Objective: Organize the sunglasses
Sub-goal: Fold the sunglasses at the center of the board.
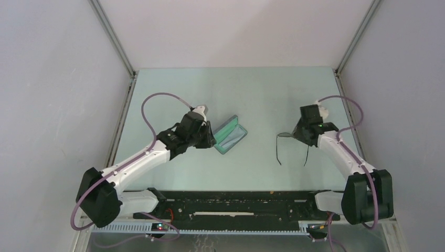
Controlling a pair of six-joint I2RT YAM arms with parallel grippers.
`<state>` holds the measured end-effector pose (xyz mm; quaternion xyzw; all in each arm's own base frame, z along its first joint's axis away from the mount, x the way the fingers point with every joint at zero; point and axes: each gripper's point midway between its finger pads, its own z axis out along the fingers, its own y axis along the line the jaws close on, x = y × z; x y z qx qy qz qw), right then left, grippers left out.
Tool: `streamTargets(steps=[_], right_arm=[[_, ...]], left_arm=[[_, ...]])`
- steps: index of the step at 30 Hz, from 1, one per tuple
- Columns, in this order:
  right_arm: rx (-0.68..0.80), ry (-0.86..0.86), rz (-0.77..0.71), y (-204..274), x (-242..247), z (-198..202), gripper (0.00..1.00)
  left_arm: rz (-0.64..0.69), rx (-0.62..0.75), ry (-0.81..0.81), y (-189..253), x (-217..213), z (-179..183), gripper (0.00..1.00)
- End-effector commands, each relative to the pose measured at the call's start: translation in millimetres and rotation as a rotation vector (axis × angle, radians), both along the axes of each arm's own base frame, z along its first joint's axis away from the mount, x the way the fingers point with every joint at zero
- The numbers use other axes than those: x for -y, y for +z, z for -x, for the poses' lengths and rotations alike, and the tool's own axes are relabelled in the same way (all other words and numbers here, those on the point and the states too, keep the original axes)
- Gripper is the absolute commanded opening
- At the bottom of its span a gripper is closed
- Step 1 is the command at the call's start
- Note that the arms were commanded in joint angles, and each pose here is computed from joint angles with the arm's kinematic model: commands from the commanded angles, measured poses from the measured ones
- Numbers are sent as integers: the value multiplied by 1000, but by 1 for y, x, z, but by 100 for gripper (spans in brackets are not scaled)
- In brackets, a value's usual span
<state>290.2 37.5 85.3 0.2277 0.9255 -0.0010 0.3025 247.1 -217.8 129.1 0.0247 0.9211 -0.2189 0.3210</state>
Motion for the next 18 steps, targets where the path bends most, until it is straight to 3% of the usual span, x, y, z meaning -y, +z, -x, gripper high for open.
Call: streamTargets(steps=[1, 7, 13, 18], right_arm=[[-29, -205, -32, -7, 43, 11, 54], [-84, -296, -123, -34, 67, 19, 54], [-127, -287, -199, -60, 70, 20, 37], [-136, -258, -214, -66, 68, 18, 36]], left_arm=[[82, 78, -72, 40, 27, -11, 32], [116, 42, -183, 50, 94, -7, 36], [152, -42, -308, 33, 183, -10, 31], [163, -113, -302, 10, 225, -26, 36]])
